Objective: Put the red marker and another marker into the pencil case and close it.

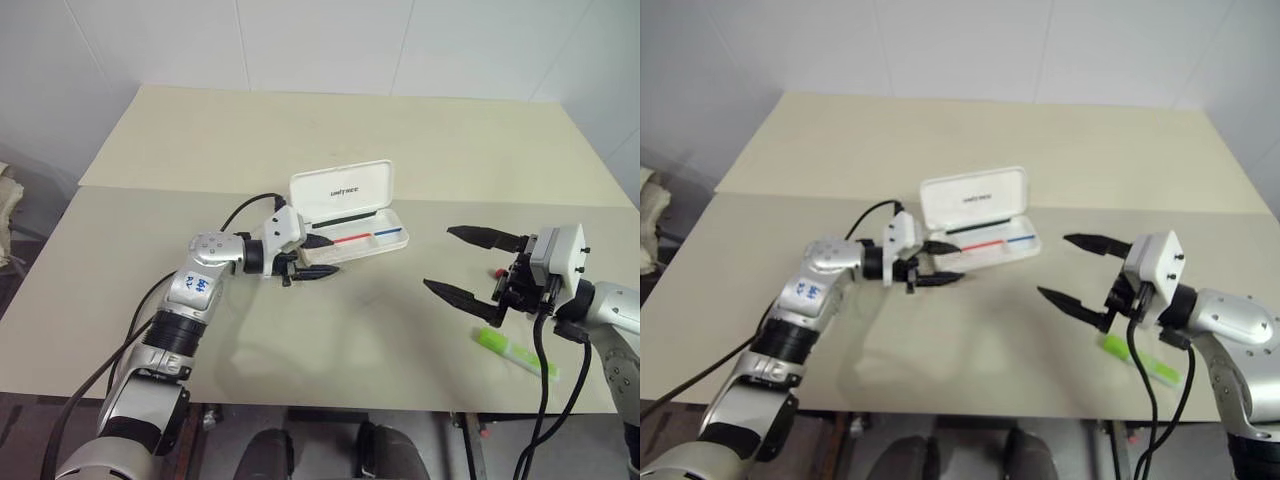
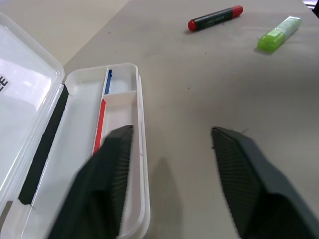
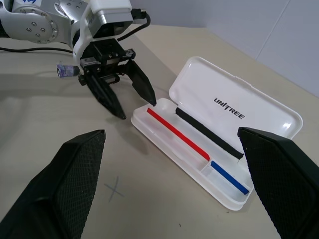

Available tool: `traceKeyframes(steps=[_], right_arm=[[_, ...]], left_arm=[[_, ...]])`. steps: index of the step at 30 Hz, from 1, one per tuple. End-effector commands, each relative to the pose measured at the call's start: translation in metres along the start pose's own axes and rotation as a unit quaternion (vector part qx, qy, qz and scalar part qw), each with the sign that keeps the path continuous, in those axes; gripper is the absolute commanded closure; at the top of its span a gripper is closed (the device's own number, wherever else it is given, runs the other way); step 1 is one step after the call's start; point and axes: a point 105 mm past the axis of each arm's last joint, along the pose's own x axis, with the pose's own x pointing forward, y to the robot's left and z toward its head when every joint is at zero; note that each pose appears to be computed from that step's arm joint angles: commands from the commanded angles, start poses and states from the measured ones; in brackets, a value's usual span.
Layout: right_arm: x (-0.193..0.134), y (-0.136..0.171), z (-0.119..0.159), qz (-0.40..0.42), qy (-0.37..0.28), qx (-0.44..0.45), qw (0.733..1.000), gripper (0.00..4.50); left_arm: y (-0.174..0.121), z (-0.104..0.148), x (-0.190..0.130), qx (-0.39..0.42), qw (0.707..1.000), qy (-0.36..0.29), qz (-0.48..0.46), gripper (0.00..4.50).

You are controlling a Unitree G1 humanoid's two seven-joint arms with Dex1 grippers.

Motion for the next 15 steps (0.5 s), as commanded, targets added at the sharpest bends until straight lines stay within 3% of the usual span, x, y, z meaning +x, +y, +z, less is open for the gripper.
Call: traceKeyframes(steps=[1,2,15], right_arm=[[-0.002,0.000,0.013,-0.012,-0.019,-0.024,0.999,0.00],[-0.002,0.000,0.013,-0.013,-0.019,-0.025,0.999,0.00],[-0.021,0.011,0.009,0.022,0.023,-0.014,0.999,0.00]], left_arm=[[0.001,0.005,0.005,0.031,0.999,0.014,-0.012,0.54],[0.001,0.004,0.007,0.032,0.999,0.019,-0.013,0.23],[0.000,-0.012,0.020,0.028,0.996,0.076,-0.023,0.23]])
